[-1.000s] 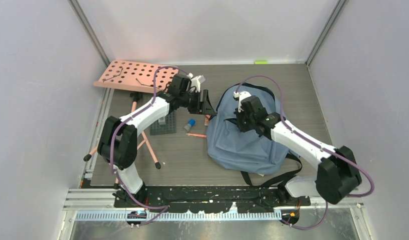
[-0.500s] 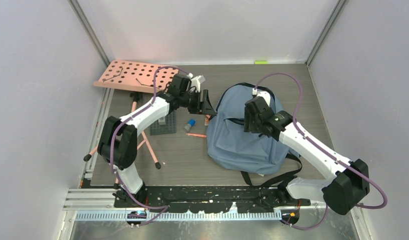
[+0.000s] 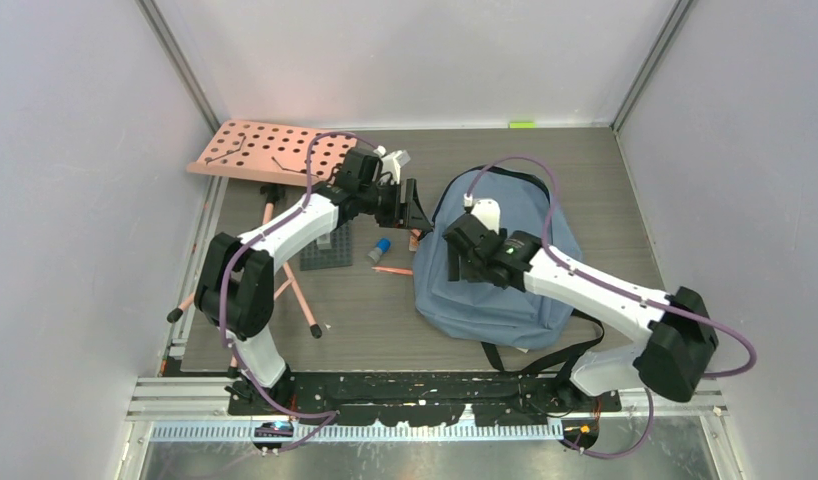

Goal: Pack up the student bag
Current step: Unzip the student bag at the center of the board.

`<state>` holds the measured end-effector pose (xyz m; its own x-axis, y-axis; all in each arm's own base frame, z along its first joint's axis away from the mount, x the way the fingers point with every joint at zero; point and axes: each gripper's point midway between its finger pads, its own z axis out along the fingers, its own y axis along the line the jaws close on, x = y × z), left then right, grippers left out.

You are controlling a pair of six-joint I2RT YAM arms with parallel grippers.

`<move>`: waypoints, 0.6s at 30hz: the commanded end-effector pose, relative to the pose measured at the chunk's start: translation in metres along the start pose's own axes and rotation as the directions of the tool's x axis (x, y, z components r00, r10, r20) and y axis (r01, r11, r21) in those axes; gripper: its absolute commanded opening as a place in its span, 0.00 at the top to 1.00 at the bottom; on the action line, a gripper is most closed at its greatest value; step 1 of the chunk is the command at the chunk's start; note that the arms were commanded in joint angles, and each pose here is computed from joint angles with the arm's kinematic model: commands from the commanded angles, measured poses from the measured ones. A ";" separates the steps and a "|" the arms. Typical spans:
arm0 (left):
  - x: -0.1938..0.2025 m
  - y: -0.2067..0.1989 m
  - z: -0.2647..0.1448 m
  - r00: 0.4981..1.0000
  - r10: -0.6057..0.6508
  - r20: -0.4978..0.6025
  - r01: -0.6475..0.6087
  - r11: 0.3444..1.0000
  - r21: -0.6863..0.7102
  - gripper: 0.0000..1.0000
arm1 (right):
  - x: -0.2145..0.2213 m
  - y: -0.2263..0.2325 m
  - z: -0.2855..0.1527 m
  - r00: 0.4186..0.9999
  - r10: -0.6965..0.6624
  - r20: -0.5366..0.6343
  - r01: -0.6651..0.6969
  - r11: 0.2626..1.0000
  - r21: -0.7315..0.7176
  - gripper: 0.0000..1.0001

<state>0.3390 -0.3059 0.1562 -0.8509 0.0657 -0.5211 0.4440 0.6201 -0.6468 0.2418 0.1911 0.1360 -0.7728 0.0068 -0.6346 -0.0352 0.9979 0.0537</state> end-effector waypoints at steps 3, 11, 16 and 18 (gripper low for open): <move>-0.021 -0.028 -0.019 0.996 0.059 0.068 -0.062 0.997 0.044 0.40 | -0.014 0.021 0.009 0.998 -0.002 0.062 -0.002 0.999 0.054 0.26; -0.023 -0.031 -0.022 0.995 0.066 0.075 -0.070 0.996 0.047 0.40 | -0.026 0.004 0.006 0.988 -0.076 0.131 0.043 0.969 0.242 0.91; -0.024 -0.032 -0.023 0.994 0.068 0.082 -0.073 0.996 0.048 0.40 | -0.049 0.011 -0.028 0.950 -0.126 0.284 0.036 0.952 0.303 0.99; -0.024 -0.033 -0.024 0.994 0.068 0.082 -0.072 0.996 0.050 0.40 | -0.050 0.015 -0.043 0.923 -0.172 0.343 0.051 0.941 0.335 0.99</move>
<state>0.3378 -0.3052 0.1669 -0.8393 0.0596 -0.5404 0.4581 0.6126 -0.6441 0.2498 0.2050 0.1497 -0.6740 -0.1371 -0.7259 0.0263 0.9775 -0.2091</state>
